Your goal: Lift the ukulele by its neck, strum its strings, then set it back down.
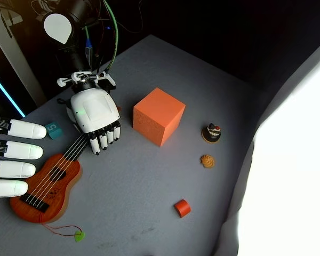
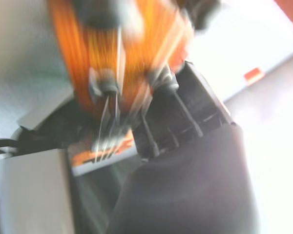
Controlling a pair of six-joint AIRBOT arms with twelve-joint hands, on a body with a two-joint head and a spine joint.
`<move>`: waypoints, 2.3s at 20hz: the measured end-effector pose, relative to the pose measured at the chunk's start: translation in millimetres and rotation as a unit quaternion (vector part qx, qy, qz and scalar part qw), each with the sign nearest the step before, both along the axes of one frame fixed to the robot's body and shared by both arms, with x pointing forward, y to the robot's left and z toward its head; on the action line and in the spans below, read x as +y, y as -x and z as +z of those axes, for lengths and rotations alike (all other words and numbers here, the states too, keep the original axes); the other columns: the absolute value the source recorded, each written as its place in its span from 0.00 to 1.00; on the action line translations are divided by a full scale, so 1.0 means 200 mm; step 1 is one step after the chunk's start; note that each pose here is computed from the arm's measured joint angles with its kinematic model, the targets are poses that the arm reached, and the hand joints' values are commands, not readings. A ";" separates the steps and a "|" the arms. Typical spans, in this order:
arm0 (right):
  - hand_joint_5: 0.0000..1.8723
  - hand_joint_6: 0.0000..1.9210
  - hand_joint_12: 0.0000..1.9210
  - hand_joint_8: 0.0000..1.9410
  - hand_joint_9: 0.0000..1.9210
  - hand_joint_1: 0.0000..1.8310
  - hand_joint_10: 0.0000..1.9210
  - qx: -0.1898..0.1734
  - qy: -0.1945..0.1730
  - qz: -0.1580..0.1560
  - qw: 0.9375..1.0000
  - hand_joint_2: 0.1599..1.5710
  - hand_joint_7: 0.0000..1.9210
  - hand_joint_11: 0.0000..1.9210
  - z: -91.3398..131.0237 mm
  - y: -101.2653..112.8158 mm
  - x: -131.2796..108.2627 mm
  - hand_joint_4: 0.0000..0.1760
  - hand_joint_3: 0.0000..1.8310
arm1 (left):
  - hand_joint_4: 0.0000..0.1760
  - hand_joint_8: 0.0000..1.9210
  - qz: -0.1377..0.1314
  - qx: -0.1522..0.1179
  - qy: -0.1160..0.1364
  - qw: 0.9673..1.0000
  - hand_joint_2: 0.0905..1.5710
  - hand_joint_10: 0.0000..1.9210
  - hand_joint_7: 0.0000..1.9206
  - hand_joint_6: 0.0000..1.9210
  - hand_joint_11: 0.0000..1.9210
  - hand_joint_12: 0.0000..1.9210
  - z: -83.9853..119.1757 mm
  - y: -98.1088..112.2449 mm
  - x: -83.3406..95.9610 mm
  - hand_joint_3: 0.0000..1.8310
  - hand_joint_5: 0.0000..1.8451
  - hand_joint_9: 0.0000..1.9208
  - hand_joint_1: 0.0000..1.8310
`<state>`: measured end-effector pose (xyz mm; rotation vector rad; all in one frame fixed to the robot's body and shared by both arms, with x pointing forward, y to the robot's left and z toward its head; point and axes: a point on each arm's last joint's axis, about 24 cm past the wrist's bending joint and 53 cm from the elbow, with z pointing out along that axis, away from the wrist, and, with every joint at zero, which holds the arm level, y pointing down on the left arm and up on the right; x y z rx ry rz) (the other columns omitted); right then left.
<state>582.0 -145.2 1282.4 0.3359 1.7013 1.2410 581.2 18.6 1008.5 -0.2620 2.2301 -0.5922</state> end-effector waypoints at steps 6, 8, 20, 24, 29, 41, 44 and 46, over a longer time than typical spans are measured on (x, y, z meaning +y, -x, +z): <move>0.06 0.00 0.08 0.00 0.06 0.00 0.00 0.000 0.000 0.000 1.000 0.82 0.06 0.00 0.00 0.00 0.00 0.00 0.00 | 0.30 0.02 -0.007 -0.025 0.007 1.000 0.69 0.15 0.21 0.03 0.01 0.61 0.05 -0.03 -0.02 0.00 0.17 0.19 0.48; 0.06 0.00 0.04 0.00 0.05 0.00 0.00 0.000 0.000 0.000 1.000 0.82 0.06 0.00 0.00 0.00 0.00 0.00 0.00 | 0.39 0.00 -0.009 -0.027 0.008 1.000 0.67 0.06 0.15 0.01 0.00 0.56 0.05 -0.04 -0.02 0.00 0.13 0.16 0.46; 0.08 0.01 0.10 0.01 0.08 0.01 0.02 0.000 0.000 0.002 1.000 0.82 0.09 0.00 0.00 0.00 0.01 0.00 0.00 | 0.51 0.00 -0.065 -0.062 0.016 0.996 0.57 0.00 0.00 0.00 0.00 0.09 0.15 -0.14 -0.09 0.00 0.00 0.00 0.12; 0.08 0.00 0.22 0.01 0.10 0.00 0.02 0.000 0.000 0.002 1.000 0.81 0.10 0.00 0.00 0.00 0.01 0.00 0.00 | 0.00 0.03 -0.104 -0.106 0.016 0.989 0.72 0.06 0.34 0.03 0.08 0.55 0.30 -0.22 -0.11 0.00 0.26 0.32 0.05; 0.42 0.53 0.99 0.57 0.37 0.08 0.79 -0.032 0.031 0.012 0.999 0.81 0.45 0.23 0.01 0.02 0.03 0.00 0.00 | 0.00 0.05 -0.173 -0.134 0.037 0.975 0.79 0.17 0.70 0.03 0.51 0.57 0.49 -0.24 -0.20 0.00 0.63 0.68 0.00; 0.50 0.54 1.00 0.58 0.53 0.03 0.79 -0.035 0.029 0.013 0.999 0.83 0.58 0.40 0.02 0.02 0.03 0.00 0.00 | 0.00 0.42 -0.260 -0.202 0.069 0.942 0.81 0.67 0.65 0.19 0.45 0.92 0.98 -0.26 -0.21 0.00 0.64 0.58 0.02; 0.45 0.61 1.00 0.62 0.51 0.03 0.81 -0.034 0.030 0.013 0.999 0.83 0.55 0.36 0.02 0.02 0.03 0.00 0.00 | 0.00 0.47 -0.267 -0.208 0.074 0.938 0.81 0.72 0.60 0.31 0.40 0.96 1.03 -0.26 -0.22 0.00 0.57 0.54 0.00; 0.42 0.66 1.00 0.67 0.47 0.01 0.87 -0.035 0.029 0.013 0.999 0.85 0.51 0.35 0.02 0.02 0.03 0.00 0.00 | 0.00 0.54 -0.272 -0.209 0.079 0.936 0.81 0.79 0.59 0.29 0.42 0.99 1.06 -0.25 -0.22 0.00 0.58 0.55 0.02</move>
